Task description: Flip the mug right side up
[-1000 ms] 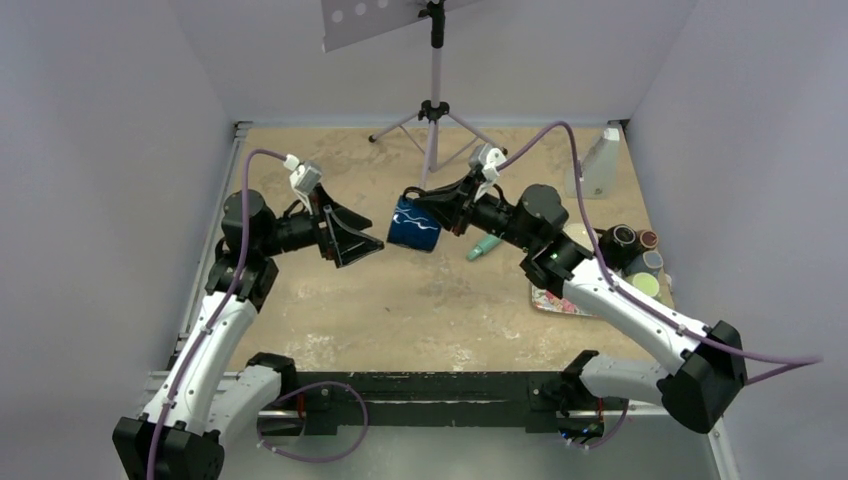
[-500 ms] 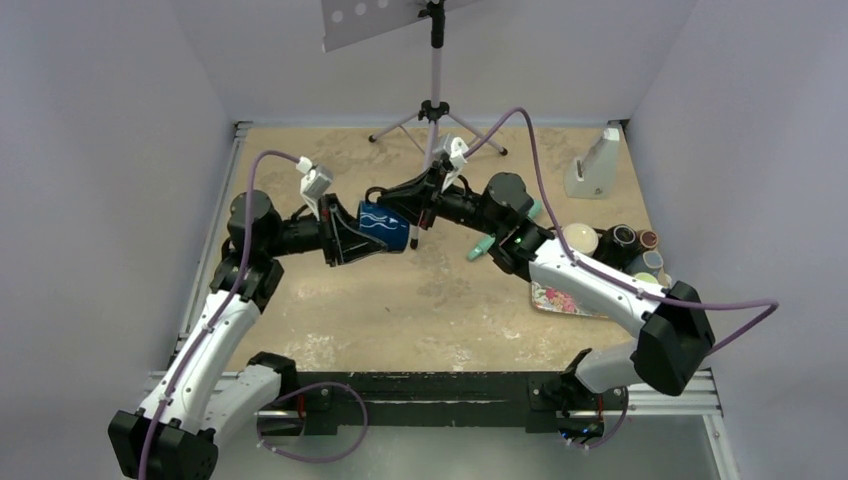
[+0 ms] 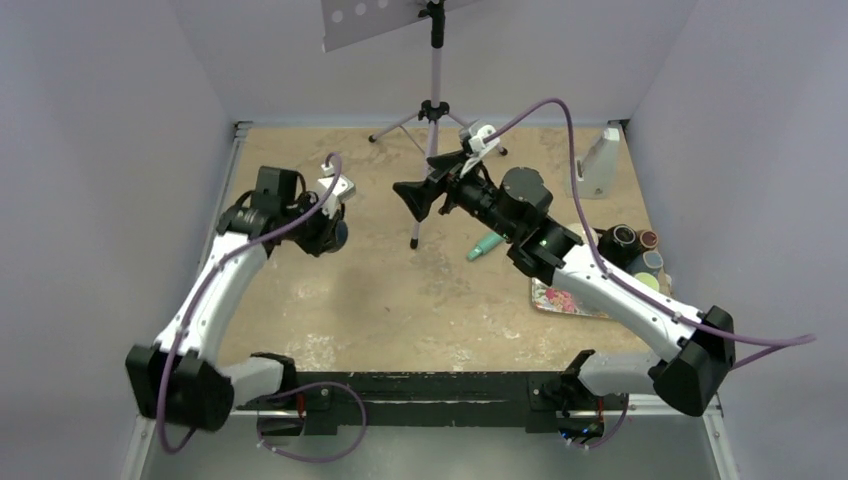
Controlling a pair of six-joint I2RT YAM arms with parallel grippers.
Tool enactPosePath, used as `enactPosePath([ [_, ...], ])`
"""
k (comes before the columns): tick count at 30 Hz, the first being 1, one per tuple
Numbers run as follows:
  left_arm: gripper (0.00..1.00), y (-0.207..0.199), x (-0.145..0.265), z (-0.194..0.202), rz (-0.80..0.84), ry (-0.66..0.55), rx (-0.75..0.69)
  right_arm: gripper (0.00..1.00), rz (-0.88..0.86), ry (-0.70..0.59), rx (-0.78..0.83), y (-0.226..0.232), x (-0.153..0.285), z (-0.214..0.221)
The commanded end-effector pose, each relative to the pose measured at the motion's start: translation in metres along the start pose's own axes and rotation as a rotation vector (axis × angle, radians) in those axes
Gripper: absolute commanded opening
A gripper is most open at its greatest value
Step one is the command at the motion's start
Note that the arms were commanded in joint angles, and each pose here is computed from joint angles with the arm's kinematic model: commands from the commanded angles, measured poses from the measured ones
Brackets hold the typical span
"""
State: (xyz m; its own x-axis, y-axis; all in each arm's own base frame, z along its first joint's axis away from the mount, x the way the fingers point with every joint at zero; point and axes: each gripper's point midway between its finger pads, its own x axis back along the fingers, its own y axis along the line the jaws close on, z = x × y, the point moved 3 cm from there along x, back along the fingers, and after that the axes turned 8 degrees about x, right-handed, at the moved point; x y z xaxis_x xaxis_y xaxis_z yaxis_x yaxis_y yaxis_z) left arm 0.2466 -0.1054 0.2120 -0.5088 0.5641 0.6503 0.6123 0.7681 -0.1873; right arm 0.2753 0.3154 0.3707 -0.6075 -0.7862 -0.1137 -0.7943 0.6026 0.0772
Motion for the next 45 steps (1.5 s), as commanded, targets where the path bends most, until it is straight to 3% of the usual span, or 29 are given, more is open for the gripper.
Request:
enactPosePath([
  [1, 0.00, 0.101, 0.015, 0.015, -0.276, 0.387, -0.128, 0.99, 0.241, 0.064, 0.058, -0.034, 0.022, 0.000],
  [5, 0.00, 0.159, -0.002, -0.013, -0.365, 0.467, -0.014, 0.99, 0.365, 0.157, 0.033, -0.053, 0.039, 0.009],
  [10, 0.00, 0.208, -0.047, -0.020, -0.375, 0.566, 0.101, 0.99, 0.504, 0.272, 0.043, -0.079, 0.064, 0.016],
  [17, 0.00, 0.273, -0.084, -0.030, -0.435, 0.510, 0.151, 0.99, 0.617, 0.301, 0.002, -0.104, 0.106, 0.017],
  [22, 0.01, 0.280, -0.105, -0.010, -0.370, 0.535, 0.175, 0.98, 0.781, 0.357, -0.042, -0.139, 0.146, 0.031],
  [28, 0.53, 0.262, -0.102, -0.019, -0.287, 0.463, 0.186, 0.98, 1.014, 0.562, -0.065, -0.200, 0.204, 0.069],
  [29, 0.56, 0.258, -0.097, -0.029, -0.281, 0.430, 0.184, 0.97, 1.018, 0.606, -0.044, -0.207, 0.209, 0.076],
  [37, 0.72, 0.212, -0.033, -0.104, -0.248, 0.168, 0.131, 0.85, 0.546, 1.030, 0.431, -0.233, 0.193, 0.129],
  [45, 0.76, 0.177, 0.021, -0.098, -0.360, 0.139, 0.170, 0.83, 0.381, 1.461, 0.537, -0.276, 0.208, 0.190],
])
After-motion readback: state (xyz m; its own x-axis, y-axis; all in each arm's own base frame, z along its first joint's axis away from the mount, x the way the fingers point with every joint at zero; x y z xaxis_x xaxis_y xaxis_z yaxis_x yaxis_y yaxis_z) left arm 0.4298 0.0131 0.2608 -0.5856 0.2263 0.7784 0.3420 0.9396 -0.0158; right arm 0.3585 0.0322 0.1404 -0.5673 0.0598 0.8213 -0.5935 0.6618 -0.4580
